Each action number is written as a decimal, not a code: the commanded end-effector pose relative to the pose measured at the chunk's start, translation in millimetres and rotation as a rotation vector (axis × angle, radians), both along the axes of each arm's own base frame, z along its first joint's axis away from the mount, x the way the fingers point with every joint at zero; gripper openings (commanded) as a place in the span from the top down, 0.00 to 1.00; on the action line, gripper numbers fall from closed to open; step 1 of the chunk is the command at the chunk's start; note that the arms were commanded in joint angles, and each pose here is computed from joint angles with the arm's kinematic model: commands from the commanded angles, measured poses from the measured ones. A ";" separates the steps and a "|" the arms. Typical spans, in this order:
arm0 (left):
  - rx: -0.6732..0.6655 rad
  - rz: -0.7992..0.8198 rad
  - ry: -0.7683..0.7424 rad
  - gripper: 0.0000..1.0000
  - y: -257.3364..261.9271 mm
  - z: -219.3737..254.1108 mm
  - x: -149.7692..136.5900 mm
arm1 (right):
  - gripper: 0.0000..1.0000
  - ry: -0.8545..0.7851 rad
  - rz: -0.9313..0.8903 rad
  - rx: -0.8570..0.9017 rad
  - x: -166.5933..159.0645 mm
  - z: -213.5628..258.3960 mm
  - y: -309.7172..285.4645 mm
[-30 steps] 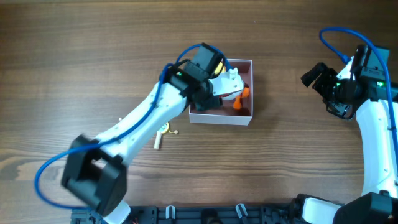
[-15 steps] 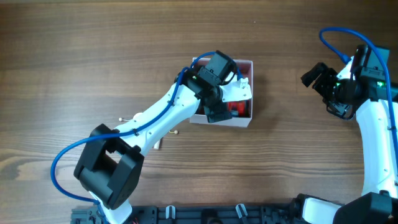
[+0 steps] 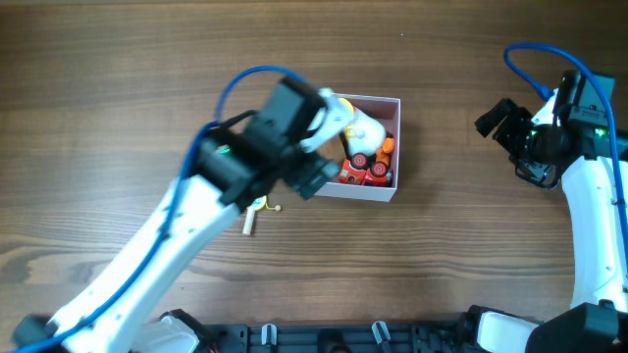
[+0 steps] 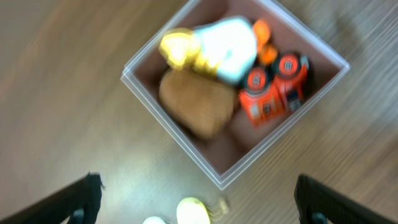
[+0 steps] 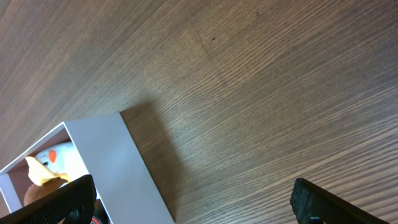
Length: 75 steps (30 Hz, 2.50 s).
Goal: Pack container
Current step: 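Carry the red truck into the box and open the left gripper, then grasp the yellow cat rattle drum by its handle with the left gripper, then place the cat rattle into the box and withdraw the left gripper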
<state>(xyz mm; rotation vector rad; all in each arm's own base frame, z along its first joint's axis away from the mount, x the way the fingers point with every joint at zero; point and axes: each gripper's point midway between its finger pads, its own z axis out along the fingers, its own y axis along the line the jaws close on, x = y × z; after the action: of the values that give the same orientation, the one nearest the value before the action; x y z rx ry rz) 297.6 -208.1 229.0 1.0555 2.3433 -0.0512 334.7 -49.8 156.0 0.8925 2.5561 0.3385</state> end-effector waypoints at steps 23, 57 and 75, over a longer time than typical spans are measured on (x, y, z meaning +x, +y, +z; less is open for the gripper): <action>0.089 0.789 0.597 0.32 103.6 -227.2 -78.7 | 0.00 -0.004 -0.001 0.011 0.3 0.2 1.8; 0.019 -0.140 0.187 0.96 -37.0 -51.9 12.6 | 0.00 -0.004 -0.001 0.011 0.3 0.2 1.8; -0.114 0.017 0.328 0.00 -53.1 -40.2 19.7 | 0.00 -0.004 -0.001 0.011 0.3 0.2 1.8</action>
<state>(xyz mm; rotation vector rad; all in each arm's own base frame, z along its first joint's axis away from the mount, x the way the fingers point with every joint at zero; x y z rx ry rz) 319.1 -267.5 115.0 1.1408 2.6959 -0.3120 334.7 -49.7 155.9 0.8924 2.5561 0.3390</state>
